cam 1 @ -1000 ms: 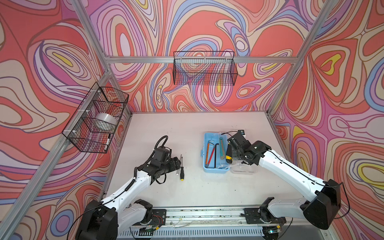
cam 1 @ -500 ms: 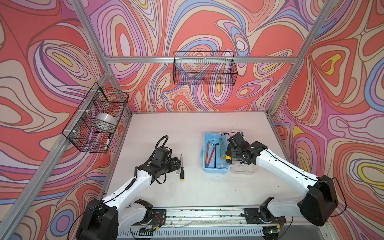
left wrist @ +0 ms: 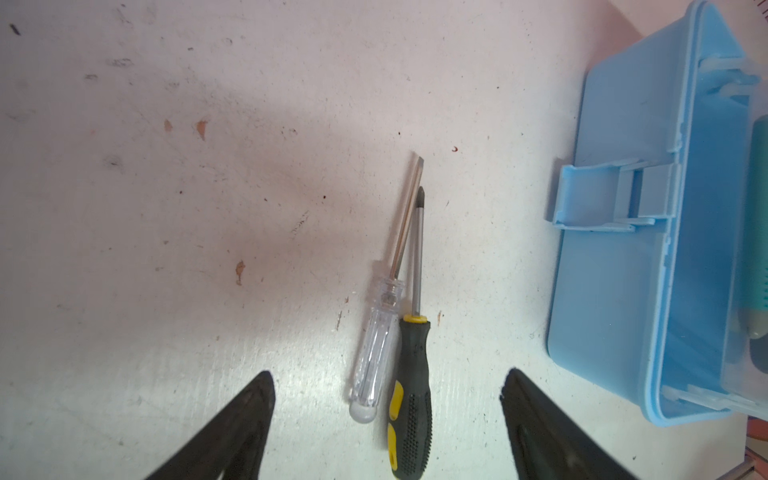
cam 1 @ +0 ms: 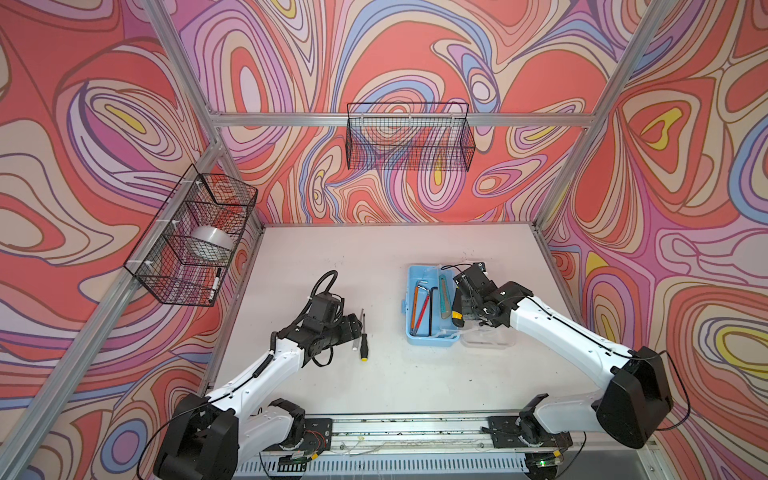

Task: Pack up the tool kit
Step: 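Lower the clear-handled screwdriver into the box and open the right gripper, then move the right gripper back over the remaining screwdrivers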

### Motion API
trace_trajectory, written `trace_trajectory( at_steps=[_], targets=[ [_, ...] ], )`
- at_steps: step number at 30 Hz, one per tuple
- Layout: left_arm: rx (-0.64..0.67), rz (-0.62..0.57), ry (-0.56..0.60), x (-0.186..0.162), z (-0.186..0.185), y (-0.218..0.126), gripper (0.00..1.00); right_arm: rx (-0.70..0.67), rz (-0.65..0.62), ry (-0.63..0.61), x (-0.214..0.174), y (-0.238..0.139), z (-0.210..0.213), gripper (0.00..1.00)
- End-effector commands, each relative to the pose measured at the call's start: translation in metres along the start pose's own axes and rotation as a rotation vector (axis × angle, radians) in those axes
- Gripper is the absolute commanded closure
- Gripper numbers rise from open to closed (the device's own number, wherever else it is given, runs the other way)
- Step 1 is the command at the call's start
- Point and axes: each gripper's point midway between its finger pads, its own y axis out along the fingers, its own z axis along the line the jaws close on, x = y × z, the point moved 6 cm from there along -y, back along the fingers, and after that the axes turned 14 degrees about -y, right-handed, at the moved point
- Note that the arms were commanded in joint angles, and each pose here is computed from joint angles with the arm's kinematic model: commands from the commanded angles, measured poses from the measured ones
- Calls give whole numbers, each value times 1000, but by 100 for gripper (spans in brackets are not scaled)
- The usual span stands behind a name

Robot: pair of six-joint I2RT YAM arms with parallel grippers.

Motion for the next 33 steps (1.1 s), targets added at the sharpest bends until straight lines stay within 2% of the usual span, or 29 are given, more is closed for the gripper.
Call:
trace_trajectory(
  at_steps=[1,9,14,17,22,25,26,29,33],
  targets=[
    [-23,-23,15,7,-7,-4,14,5,-27,16,9,-13,-5,67],
    [-22,-5,13,4,-5,-2,13,133,-180,36,42,-59,3,68],
    [18,5,16,0,1,-5,14,225,-271,-26,59,-84,48,64],
    [66,2,12,-2,10,-10,14,315,-287,-78,61,-91,93,62],
    [156,-6,-19,-10,32,-15,16,470,-246,-155,52,-85,172,63],
    [144,-1,-30,-15,36,-16,17,548,-198,-194,41,-73,214,62],
    [168,19,-34,-23,47,-12,16,560,-179,-207,38,-70,225,61],
    [134,17,-41,-26,48,-13,16,613,-140,-235,27,-55,257,54],
    [91,13,-50,-29,47,-15,16,658,-79,-258,14,-37,287,53]
  ],
)
